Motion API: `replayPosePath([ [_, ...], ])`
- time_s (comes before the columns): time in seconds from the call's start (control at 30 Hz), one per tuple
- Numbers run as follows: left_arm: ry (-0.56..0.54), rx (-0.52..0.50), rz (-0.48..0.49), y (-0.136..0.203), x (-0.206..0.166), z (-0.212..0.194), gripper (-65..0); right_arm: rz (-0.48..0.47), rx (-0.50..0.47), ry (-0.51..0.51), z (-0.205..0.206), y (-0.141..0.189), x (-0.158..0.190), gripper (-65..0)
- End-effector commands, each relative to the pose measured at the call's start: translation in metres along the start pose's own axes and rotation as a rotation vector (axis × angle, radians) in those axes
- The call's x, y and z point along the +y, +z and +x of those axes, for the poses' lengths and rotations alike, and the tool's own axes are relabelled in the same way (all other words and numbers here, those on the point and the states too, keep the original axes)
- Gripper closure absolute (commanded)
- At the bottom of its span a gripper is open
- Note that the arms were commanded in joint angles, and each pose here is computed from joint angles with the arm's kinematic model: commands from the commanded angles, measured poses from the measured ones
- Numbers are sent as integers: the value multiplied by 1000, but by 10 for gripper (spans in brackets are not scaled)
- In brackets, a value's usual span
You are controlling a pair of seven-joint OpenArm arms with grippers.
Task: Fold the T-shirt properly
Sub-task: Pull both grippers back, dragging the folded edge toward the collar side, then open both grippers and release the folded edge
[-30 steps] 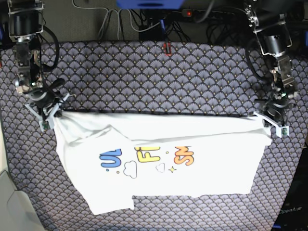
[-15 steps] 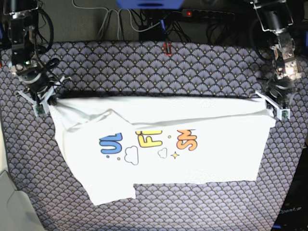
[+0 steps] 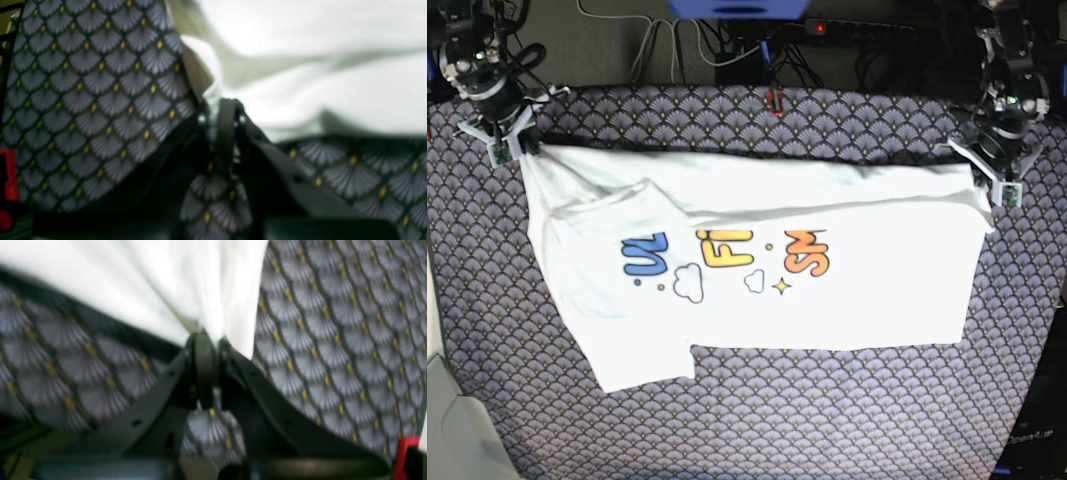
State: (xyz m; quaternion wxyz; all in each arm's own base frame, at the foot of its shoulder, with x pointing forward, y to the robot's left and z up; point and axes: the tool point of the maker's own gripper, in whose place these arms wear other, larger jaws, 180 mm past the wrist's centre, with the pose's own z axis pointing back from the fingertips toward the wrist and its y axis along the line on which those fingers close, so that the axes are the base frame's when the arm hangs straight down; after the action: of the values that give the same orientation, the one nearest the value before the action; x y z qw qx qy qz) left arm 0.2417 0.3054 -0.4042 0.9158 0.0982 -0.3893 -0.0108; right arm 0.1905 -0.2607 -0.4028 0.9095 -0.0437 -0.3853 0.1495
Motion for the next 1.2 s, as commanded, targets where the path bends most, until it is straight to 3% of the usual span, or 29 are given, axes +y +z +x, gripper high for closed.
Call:
replayPosePath([
  [0.0, -12, -44, 19, 4, 8, 13, -23, -21, -40, 17, 9, 5, -11, 0],
  [0.1, 13, -35, 63, 10, 26, 6, -23, -32, -44, 18, 1, 15, -18, 0],
  [0.27, 28, -10, 105, 18, 43, -7, -23, 37, -35, 41, -4, 24, -16, 0],
  [0.57, 26, 26, 95, 20, 39, -23, -24, 100, 14, 23, -28, 29, -10, 0],
  [1.07, 28, 24, 98, 20, 41, -22, -27, 87, 134, 30, -42, 26, -14, 0],
  [1.17, 30, 22, 100, 20, 41, -21, -30, 91, 139, 36, -43, 27, -14, -48],
])
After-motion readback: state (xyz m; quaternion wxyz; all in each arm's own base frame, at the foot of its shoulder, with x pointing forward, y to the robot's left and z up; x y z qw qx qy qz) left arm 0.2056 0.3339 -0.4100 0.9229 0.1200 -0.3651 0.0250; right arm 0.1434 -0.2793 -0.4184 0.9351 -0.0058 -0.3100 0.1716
